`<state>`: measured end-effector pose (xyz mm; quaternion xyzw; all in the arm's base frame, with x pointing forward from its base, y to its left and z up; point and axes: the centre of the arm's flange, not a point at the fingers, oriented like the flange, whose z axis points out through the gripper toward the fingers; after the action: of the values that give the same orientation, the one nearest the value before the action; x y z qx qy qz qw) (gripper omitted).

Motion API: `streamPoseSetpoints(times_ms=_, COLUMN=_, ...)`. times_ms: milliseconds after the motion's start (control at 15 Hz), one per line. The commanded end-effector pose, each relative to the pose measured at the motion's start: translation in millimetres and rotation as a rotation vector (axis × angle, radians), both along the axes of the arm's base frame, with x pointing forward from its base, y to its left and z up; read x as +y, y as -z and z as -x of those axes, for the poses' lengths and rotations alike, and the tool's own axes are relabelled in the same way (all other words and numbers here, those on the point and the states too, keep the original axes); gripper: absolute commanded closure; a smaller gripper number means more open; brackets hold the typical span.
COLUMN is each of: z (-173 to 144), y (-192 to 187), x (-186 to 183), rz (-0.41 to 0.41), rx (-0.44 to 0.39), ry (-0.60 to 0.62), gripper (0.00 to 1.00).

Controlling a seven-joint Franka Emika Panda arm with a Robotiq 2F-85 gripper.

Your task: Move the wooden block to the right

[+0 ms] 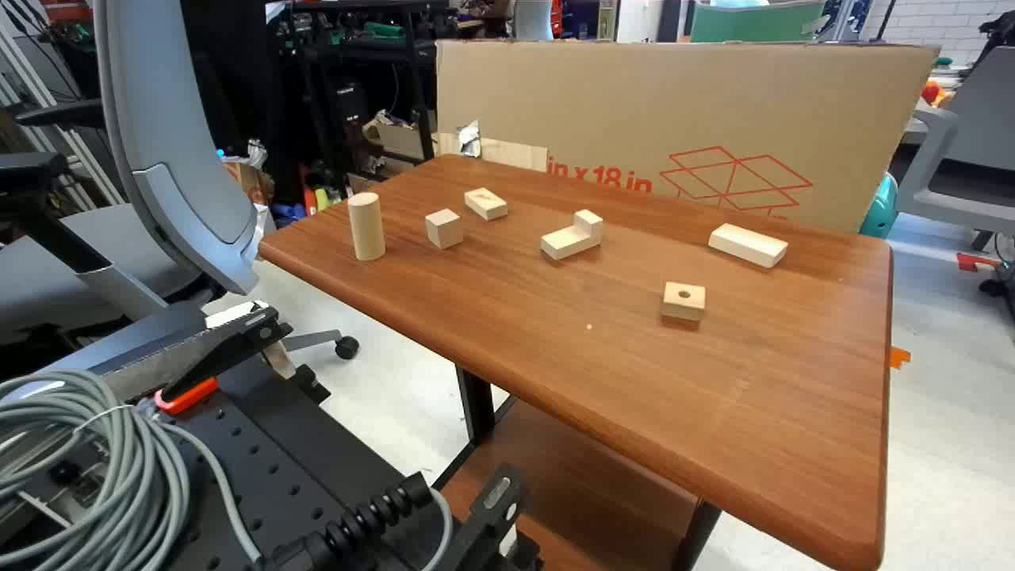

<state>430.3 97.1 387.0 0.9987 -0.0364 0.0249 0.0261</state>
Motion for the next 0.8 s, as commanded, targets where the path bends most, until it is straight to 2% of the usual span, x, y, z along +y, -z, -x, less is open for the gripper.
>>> streamPoseSetpoints(times_ms=0, z=-0.1, y=-0.1, x=0.0, rz=0.0, rx=0.0, ry=0.0, gripper=0.0)
streamPoseSetpoints(times_ms=400, z=-0.2, y=-0.3, x=0.0, rz=0.0, rx=-0.001, ry=0.0, gripper=0.0)
streamPoseSetpoints(times_ms=733, z=-15.8, y=-6.3, x=-16.6, rz=-0.016, rx=-0.01, ry=0.051, gripper=0.0)
